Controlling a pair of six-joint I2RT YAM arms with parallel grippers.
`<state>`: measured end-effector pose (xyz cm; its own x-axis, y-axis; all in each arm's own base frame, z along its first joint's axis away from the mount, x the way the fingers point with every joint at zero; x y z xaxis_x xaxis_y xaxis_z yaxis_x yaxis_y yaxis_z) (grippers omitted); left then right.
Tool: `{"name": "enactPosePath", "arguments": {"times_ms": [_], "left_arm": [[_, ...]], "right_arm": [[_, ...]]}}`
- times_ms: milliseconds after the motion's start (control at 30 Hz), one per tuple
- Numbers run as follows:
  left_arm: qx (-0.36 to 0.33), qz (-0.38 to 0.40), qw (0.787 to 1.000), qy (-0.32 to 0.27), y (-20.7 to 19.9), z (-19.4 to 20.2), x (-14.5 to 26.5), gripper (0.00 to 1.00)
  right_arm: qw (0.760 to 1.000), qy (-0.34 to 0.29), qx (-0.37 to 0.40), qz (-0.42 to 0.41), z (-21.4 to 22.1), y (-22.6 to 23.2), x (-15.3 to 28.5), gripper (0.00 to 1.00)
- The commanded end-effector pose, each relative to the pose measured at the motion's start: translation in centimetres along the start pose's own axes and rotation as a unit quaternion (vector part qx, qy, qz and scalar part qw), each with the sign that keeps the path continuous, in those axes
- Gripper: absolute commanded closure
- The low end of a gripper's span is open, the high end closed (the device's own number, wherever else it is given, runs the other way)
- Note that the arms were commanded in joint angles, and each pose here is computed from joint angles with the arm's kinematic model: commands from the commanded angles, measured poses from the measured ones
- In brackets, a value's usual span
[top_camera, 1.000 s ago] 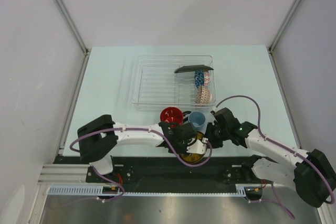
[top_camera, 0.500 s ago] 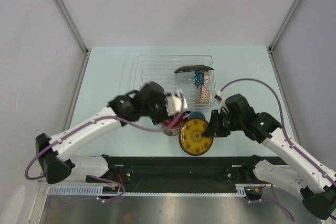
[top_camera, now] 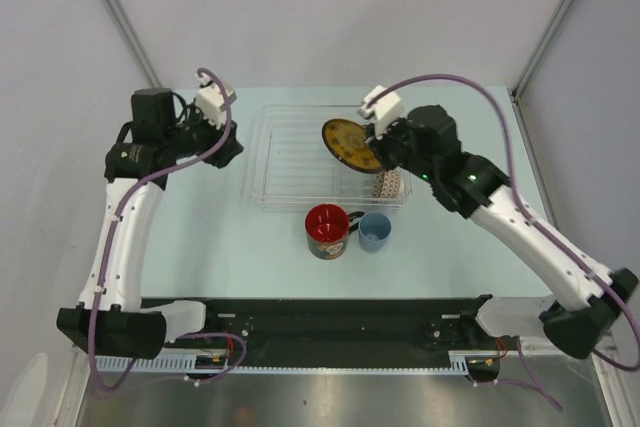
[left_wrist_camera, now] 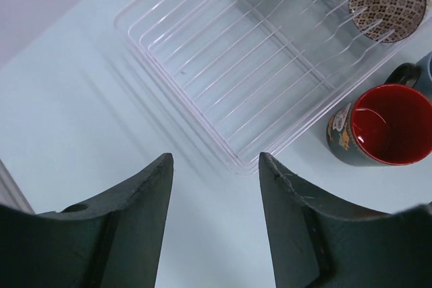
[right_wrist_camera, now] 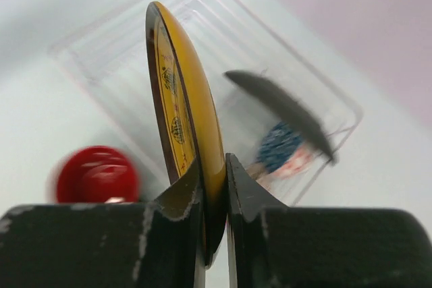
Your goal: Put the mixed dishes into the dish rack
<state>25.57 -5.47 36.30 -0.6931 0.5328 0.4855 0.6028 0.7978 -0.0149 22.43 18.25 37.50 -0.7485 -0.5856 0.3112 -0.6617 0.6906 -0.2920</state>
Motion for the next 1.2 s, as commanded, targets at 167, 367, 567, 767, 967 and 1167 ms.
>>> {"name": "enactPosePath", "arguments": {"times_ms": [167, 367, 567, 767, 967, 1167], "left_arm": [[0.097, 0.015, 0.995, -0.015, 3.5, 2.4, 0.3, 0.42], [0.114, 0.012, 0.993, -0.015, 4.1, 3.0, -0.5, 0.42], [0.121, 0.009, 0.993, -0.015, 4.4, 3.2, -1.0, 0.42], [0.118, 0.005, 0.993, -0.014, 4.5, 3.3, -1.1, 0.43], [0.120, 0.011, 0.993, -0.017, 4.3, 3.5, -1.2, 0.43], [0.117, 0.011, 0.993, -0.017, 4.3, 3.6, -1.1, 0.43]], "right_arm": [[0.912, -0.002, 0.410, 0.025, -0.2, -2.3, -7.6, 1.00], [0.874, 0.011, 0.485, -0.017, 1.4, -1.2, -8.4, 1.00], [0.861, 0.024, 0.502, -0.072, 3.3, -0.1, -8.8, 1.00], [0.867, 0.043, 0.487, -0.098, 4.8, 0.7, -9.4, 1.00], [0.869, 0.057, 0.477, -0.113, 7.0, 1.4, -11.0, 1.00], [0.875, 0.073, 0.465, -0.115, 8.5, 1.5, -12.7, 1.00]]}}
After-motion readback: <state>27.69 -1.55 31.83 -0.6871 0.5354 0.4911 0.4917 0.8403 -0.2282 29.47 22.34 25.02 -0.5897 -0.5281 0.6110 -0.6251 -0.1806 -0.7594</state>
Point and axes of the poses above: each gripper's point midway between its finger pads, its own x axis back along the fingers, its own y axis along the line the jaws close on, z = x × y, the point moved 9 cm from there along x, back along the fingers, and after that the axes turned 10 degrees about x, right-handed, at the moved point
